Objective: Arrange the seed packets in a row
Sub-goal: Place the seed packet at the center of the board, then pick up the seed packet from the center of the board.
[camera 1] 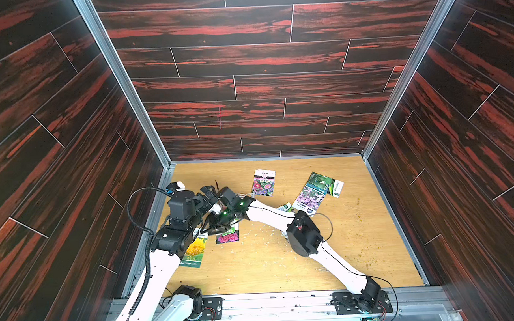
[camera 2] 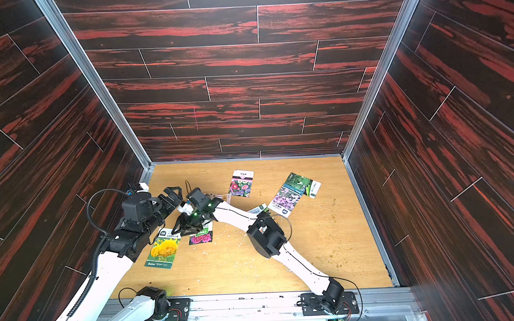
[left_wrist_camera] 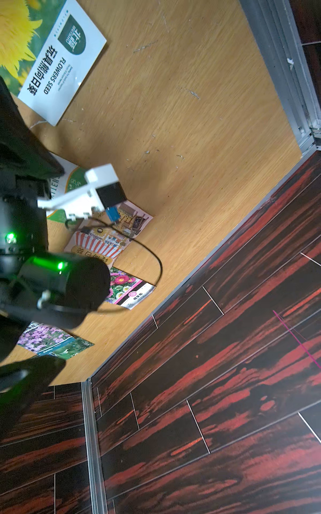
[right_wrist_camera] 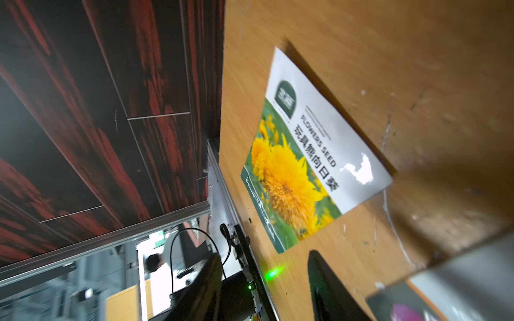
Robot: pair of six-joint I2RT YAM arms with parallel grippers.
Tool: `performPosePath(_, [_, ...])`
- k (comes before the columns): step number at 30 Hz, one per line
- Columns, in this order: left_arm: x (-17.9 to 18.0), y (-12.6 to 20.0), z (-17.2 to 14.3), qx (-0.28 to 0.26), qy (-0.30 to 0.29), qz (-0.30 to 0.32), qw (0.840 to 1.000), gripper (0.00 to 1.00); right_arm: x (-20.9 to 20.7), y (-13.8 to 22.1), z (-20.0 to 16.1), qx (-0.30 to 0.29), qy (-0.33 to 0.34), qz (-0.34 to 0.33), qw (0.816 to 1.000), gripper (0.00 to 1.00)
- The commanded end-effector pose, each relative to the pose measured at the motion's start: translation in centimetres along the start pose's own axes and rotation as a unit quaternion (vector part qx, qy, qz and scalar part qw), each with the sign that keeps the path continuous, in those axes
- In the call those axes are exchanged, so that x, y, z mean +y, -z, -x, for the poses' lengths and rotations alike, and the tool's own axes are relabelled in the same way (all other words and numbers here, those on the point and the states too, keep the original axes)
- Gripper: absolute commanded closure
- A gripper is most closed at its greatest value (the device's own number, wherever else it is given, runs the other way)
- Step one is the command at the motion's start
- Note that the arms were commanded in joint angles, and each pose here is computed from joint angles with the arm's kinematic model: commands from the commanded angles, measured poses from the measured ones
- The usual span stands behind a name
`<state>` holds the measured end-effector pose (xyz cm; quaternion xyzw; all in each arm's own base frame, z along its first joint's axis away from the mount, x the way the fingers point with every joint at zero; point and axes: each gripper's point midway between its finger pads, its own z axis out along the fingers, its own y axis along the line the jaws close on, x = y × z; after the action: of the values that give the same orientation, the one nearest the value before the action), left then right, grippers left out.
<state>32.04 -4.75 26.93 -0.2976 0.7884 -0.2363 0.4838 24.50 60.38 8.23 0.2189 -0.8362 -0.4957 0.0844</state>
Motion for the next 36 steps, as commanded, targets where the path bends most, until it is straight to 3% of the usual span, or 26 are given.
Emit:
performPosePath(1, [1.0, 0.7, 0.0, -0.004, -0.011, 0.019, 1.000, 0.00, -0.7, 2.1, -0.1, -0.017, 0.022, -0.060, 0.998, 0.47])
performPosePath(8, [5.2, 0.0, -3.3, 0.037, -0.003, 0.080, 0.996, 0.00, -4.6, 7.0, -1.4, -0.054, -0.007, -0.112, 0.992, 0.48])
performPosePath(14, [8.9, -3.4, -7.6, 0.083, 0.025, 0.116, 0.990, 0.00, -8.0, 11.5, -1.9, -0.085, -0.044, -0.107, 0.990, 0.48])
performPosePath(25, [11.9, -10.1, -12.3, 0.144, 0.018, 0.139, 0.980, 0.00, -10.3, 9.9, -2.3, -0.067, -0.068, -0.077, 0.992, 0.48])
performPosePath(29, [13.2, -11.0, -13.6, 0.179, 0.004, 0.168, 0.969, 0.01, -10.6, 9.5, -2.4, -0.062, -0.074, -0.070, 0.993, 0.48])
performPosePath(36, [13.9, -12.0, -15.3, 0.205, 0.011, 0.165, 0.965, 0.06, -11.3, 9.0, -2.7, -0.057, -0.084, -0.063, 0.993, 0.49])
